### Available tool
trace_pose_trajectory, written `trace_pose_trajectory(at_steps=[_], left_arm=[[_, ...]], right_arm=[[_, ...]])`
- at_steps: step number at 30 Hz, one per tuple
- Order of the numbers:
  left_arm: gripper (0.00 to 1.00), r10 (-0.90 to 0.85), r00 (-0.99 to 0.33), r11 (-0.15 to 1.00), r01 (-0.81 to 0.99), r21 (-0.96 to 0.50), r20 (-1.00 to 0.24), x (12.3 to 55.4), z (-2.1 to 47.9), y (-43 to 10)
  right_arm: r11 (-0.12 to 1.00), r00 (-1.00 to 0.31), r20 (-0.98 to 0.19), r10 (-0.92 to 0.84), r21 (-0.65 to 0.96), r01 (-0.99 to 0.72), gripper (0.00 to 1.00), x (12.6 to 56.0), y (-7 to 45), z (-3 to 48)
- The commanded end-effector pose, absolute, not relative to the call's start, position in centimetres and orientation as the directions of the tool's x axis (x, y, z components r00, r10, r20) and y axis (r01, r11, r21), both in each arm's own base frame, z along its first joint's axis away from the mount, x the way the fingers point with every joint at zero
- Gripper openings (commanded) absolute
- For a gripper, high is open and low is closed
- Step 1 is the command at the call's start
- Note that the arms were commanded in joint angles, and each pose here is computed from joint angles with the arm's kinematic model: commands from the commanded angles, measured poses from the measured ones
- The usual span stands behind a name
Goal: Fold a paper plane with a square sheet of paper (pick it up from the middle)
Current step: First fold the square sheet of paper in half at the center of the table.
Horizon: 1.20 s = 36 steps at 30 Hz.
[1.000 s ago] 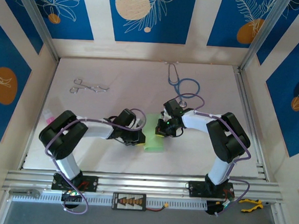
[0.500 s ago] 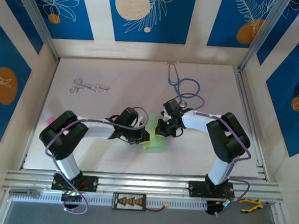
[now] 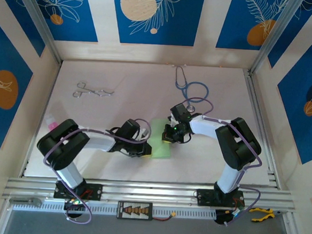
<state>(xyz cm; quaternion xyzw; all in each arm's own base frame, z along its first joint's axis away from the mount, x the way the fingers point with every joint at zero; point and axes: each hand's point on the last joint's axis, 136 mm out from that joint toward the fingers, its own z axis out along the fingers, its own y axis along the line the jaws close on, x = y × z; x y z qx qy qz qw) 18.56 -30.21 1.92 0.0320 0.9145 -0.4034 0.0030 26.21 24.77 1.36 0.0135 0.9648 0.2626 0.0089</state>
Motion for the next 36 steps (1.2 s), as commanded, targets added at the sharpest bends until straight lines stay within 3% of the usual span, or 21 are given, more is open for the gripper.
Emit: trace_pose_trajectory(at_steps=[1, 7, 12, 24, 36], left_arm=[[0.12, 0.092, -0.996, 0.734, 0.068, -0.675, 0.000, 16.7, 1.4, -28.7], [0.13, 0.055, -0.992, 0.685, 0.122, -0.718, -0.116, 19.8, 5.1, -30.9], [0.14, 0.055, -0.994, 0.652, 0.108, -0.750, -0.095, 20.5, 4.6, -32.4], [0.15, 0.139, -0.990, 0.725, 0.081, -0.684, 0.030, 15.0, -0.6, -29.1], [0.15, 0.255, -0.966, 0.792, 0.231, -0.565, -0.037, 14.1, 0.1, -28.2]], right_arm=[[0.935, -0.994, 0.094, 0.064, 0.343, 0.092, 0.00, 23.2, 21.3, -1.9], [0.934, -0.993, 0.096, 0.063, 0.344, 0.092, 0.00, 23.2, 21.4, -1.9], [0.933, -0.993, 0.097, 0.062, 0.347, 0.092, 0.00, 23.2, 21.5, -1.9], [0.936, -0.993, 0.095, 0.066, 0.339, 0.095, 0.00, 23.1, 21.2, -2.0], [0.939, -0.993, 0.101, 0.067, 0.330, 0.097, 0.00, 22.7, 21.0, -2.2]])
